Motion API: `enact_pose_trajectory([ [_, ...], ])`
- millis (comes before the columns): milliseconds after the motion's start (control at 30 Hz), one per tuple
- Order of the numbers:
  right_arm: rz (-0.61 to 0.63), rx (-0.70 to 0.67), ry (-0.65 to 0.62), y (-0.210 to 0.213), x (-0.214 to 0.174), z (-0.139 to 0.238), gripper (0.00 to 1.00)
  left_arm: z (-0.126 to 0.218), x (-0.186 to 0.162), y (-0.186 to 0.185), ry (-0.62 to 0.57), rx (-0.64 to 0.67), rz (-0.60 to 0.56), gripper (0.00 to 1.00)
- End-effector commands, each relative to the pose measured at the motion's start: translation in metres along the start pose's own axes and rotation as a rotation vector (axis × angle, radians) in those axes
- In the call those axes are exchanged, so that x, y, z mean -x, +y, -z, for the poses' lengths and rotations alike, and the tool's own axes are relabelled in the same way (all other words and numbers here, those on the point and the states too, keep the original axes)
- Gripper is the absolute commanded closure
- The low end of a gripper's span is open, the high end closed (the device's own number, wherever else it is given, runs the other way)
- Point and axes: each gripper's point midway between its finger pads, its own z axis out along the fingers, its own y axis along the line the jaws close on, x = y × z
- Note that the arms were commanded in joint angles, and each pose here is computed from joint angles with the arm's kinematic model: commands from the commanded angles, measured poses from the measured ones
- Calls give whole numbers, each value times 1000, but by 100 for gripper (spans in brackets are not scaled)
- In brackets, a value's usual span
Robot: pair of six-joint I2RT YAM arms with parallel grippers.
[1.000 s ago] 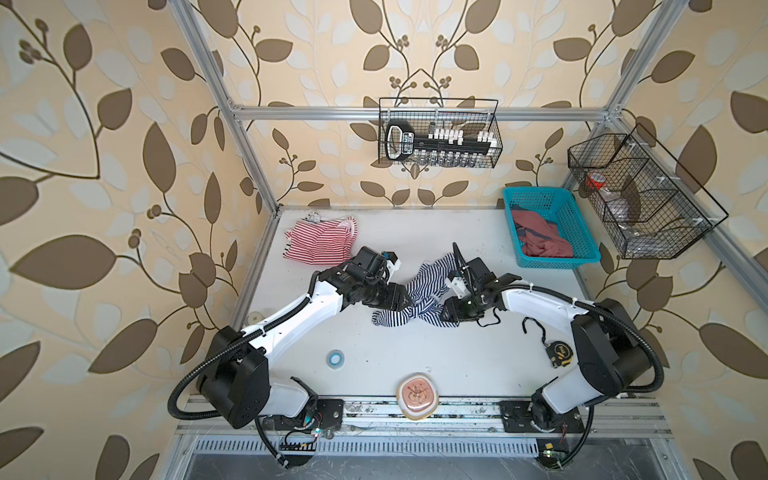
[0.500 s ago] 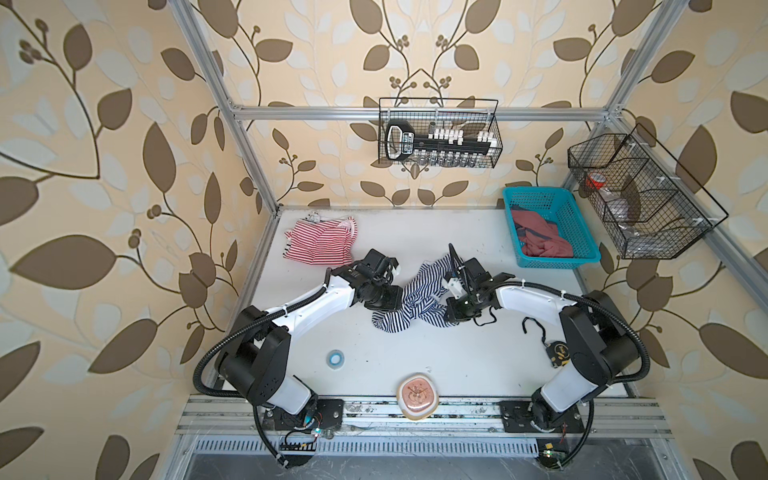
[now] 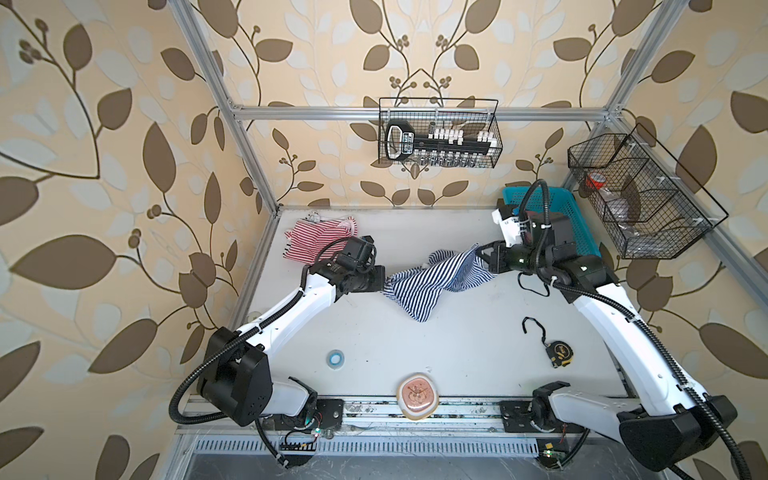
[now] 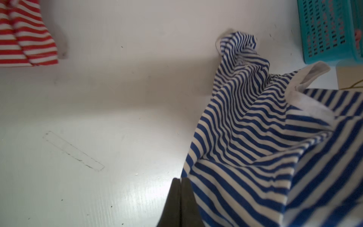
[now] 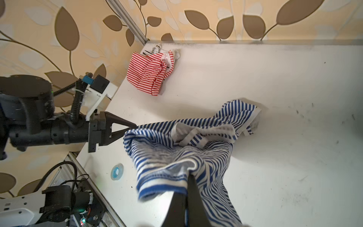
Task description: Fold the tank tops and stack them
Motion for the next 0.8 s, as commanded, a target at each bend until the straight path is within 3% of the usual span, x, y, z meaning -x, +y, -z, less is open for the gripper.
enact_pose_trajectory([
  [0,26,22,26,9,5,13,100,25,31,21,-101,65,85,100],
  [300,50,115,-95,39,48,39,100,52,75,11,-189,36,64,100],
  [333,48,124,-94,40,48,38,100,51,76,7,-178,16,62,96],
  [400,35,143,-71,40,43,30,100,45,71,-1,-135,-29,62,67],
  [433,25,152,-47,38,38,23,100,42,67,-4,-112,-51,67,55],
  [467,14,157,-21,36,32,16,100,39,61,-6,-87,-64,79,50],
  [633,-51,157,109,16,2,-29,100,38,27,8,-38,-42,144,46],
  [767,-98,154,181,-1,-13,-60,100,49,-7,-3,-7,-70,116,58],
])
